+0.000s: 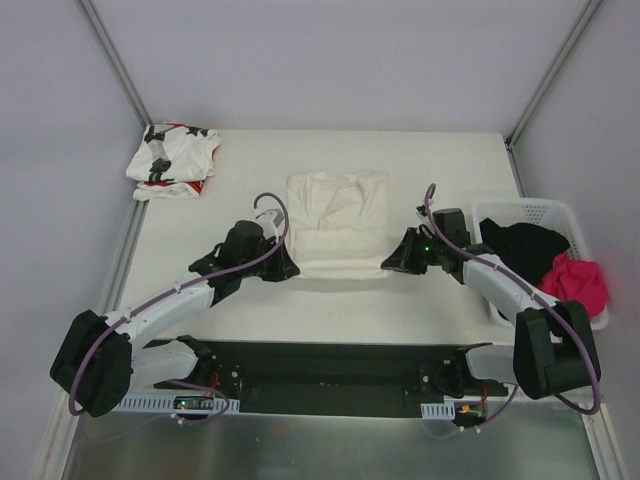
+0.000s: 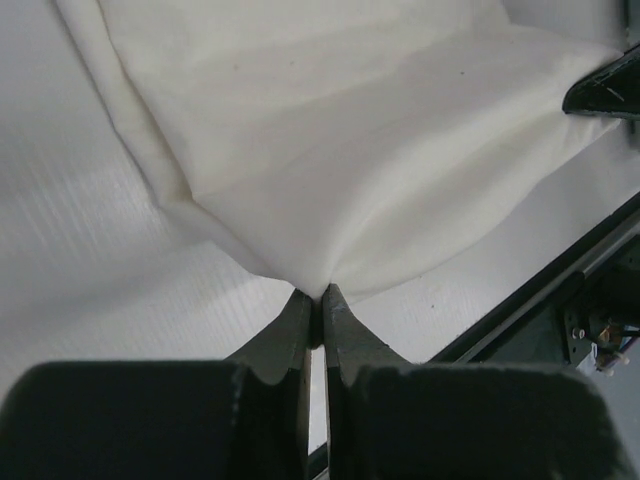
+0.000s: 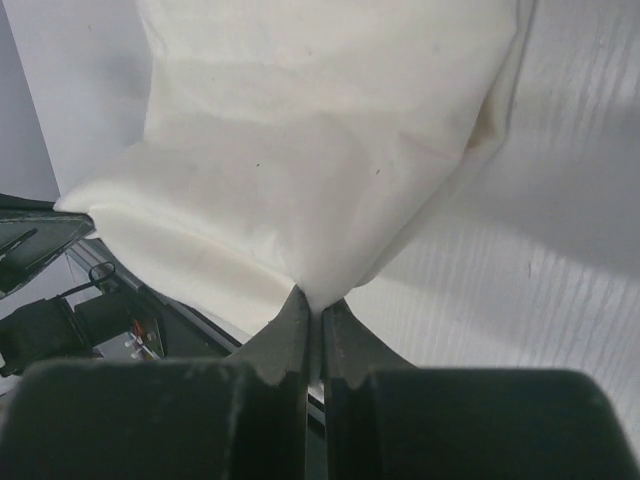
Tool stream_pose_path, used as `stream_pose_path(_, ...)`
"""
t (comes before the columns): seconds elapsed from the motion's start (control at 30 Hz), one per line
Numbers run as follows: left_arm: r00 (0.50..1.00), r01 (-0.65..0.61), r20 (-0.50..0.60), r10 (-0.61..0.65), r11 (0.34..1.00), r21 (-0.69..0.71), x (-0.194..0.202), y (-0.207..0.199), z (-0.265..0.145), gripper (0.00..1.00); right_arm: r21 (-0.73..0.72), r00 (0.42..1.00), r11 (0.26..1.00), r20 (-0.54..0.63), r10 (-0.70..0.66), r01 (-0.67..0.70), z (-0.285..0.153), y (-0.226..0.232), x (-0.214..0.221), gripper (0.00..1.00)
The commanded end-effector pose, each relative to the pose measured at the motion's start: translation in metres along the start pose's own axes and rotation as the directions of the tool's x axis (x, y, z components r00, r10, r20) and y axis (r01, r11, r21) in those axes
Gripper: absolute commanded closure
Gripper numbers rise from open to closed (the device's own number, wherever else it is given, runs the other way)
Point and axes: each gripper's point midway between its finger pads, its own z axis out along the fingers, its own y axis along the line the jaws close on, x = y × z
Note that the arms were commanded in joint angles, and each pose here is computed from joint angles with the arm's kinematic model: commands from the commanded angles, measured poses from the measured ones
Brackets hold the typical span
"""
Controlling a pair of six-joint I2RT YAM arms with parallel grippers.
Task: Fold and stack the t-shirts
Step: Grab one side of the 2/3 rectangular tshirt with both arms
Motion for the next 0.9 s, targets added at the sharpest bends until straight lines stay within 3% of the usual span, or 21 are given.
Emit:
stream_pose_path(0.0,0.993,-0.074,0.085,0.078,0.996,-0.049,-0.036,-0.003,-0.002,1.00,0.032,0.997,0.999,0.069,-0.045,0.043,0.000,0.004,-0.029,0.99)
stream_pose_path(0.43,0.963,-0.152,0.206,0.174,0.982,-0.116,-0.096,-0.019,-0.012,1.00,0.026,0.985,0.998,0.161,-0.068,0.065,0.005,0.026,-0.088,0.99)
stream_pose_path(0.87,0.909,-0.196,0.327,0.258,0.958,-0.210,-0.185,-0.034,-0.019,1.00,-0.031,0.949,0.995,0.303,-0.086,0.099,-0.006,0.068,-0.179,0.99)
